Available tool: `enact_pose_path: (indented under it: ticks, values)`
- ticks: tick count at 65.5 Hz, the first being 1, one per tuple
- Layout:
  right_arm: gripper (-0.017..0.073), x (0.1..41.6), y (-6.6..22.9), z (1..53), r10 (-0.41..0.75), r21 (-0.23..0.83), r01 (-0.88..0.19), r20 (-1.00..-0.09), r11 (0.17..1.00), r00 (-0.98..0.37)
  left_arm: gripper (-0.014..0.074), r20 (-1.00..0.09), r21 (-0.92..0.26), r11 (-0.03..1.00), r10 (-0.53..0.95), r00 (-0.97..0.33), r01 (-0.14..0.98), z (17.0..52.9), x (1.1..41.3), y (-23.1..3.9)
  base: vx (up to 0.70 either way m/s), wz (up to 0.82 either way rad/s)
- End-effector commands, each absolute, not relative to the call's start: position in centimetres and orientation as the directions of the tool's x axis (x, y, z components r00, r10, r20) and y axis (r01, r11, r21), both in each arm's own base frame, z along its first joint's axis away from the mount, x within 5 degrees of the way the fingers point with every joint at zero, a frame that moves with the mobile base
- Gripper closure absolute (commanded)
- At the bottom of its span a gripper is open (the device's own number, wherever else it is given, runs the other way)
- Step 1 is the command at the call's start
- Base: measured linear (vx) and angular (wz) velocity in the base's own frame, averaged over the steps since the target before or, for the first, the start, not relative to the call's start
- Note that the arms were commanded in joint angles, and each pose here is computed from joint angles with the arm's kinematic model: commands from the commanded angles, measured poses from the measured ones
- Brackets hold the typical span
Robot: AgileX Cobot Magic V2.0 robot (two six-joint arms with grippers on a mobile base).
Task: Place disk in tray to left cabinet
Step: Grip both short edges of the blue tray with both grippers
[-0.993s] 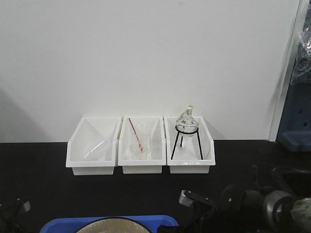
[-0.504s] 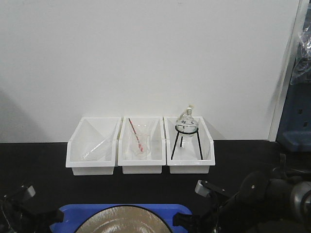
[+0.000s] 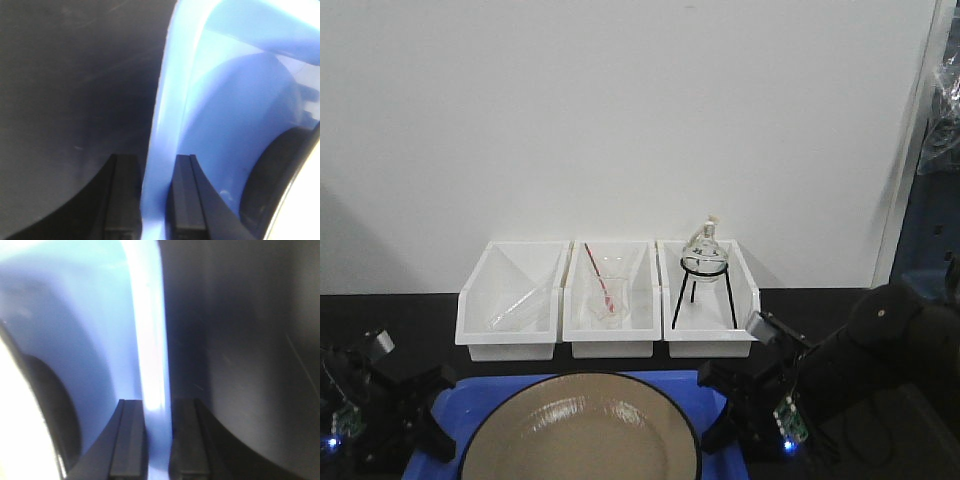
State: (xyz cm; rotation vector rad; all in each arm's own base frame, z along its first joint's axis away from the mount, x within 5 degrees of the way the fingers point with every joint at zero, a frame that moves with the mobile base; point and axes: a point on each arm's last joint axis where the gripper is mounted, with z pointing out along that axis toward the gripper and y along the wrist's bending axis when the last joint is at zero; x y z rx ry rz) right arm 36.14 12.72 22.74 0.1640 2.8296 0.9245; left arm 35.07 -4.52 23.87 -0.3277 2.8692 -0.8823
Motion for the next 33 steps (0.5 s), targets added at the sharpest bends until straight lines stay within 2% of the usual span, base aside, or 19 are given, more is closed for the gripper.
enact_pose_path:
  ticks: [1, 17, 26, 33]
  values:
    - [0.0564, 35.8, 14.3, 28.5, 0.198, 0.735, 0.045, -0.123, 0.677, -0.972, 0.0594, -0.017, -0.722, 0.666, -0.289, -0.957, -0.188, 29.0, 35.0, -6.8, 0.00, 0.00]
    - [0.0564, 36.2, 14.6, 32.4, 0.207, 0.765, 0.047, -0.114, 0.642, -0.972, 0.0594, -0.012, -0.742, 0.644, -0.294, -0.956, -0.189, 32.9, 35.4, -6.9, 0.00, 0.00]
    - [0.0564, 36.2, 14.5, 34.1, 0.216, 0.757, 0.062, -0.107, 0.651, -0.970, 0.0594, 0.001, -0.754, 0.616, -0.348, -0.937, -0.229, 34.4, 35.7, -6.9, 0.00, 0.00]
    - [0.0564, 36.1, 14.5, 35.5, 0.209, 0.753, 0.047, -0.122, 0.657, -0.970, 0.0594, -0.014, -0.783, 0.584, -0.363, -0.932, -0.216, 35.9, 35.9, -7.1, 0.00, 0.00]
